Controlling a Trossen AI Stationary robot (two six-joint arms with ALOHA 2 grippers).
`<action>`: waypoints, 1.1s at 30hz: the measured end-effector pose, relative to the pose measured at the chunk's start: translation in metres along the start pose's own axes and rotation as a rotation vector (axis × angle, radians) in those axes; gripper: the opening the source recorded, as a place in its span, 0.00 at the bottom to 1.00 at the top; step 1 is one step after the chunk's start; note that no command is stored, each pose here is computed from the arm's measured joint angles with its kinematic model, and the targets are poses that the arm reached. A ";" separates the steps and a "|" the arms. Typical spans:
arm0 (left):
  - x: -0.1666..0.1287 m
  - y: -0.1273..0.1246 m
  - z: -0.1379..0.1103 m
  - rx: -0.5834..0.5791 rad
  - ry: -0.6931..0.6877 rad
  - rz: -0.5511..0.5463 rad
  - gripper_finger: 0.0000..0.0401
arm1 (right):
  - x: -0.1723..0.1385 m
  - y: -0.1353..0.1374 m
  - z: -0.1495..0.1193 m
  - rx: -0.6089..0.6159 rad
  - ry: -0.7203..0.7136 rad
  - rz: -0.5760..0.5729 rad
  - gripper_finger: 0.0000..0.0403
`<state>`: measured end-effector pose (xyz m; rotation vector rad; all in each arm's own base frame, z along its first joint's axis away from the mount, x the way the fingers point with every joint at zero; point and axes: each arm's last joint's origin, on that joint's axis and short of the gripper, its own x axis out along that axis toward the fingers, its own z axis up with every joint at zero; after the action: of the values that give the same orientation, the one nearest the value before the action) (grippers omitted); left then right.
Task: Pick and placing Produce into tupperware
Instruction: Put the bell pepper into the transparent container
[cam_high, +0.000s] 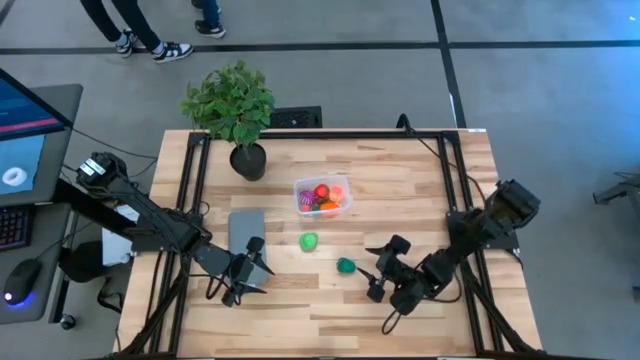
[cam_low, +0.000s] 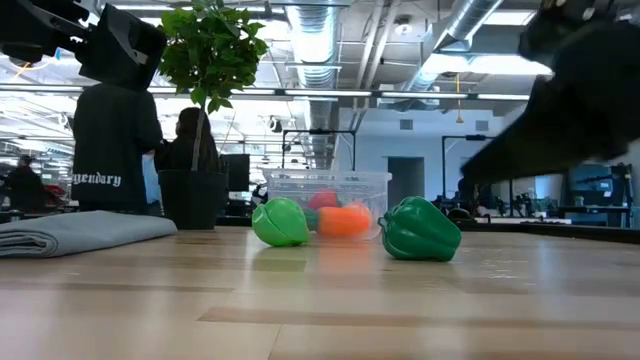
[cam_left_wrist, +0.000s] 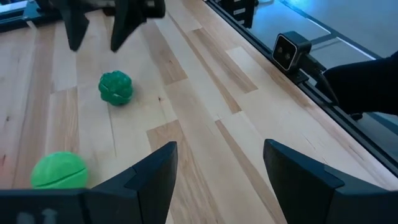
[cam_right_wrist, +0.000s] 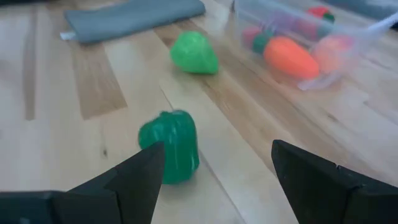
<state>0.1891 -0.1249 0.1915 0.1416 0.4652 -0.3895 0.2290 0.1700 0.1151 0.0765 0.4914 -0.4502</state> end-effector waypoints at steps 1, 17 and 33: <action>0.000 0.000 0.000 0.000 0.000 0.000 0.58 | 0.002 0.000 -0.003 -0.007 0.010 -0.003 0.79; 0.000 0.002 0.000 -0.005 -0.003 0.052 0.58 | 0.009 0.010 -0.006 0.014 0.051 0.107 0.79; 0.000 0.002 0.000 -0.038 -0.004 0.052 0.58 | 0.034 0.000 0.011 -0.006 0.084 0.152 0.79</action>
<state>0.1897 -0.1235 0.1917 0.1162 0.4639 -0.3295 0.2609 0.1545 0.1089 0.1269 0.5651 -0.2976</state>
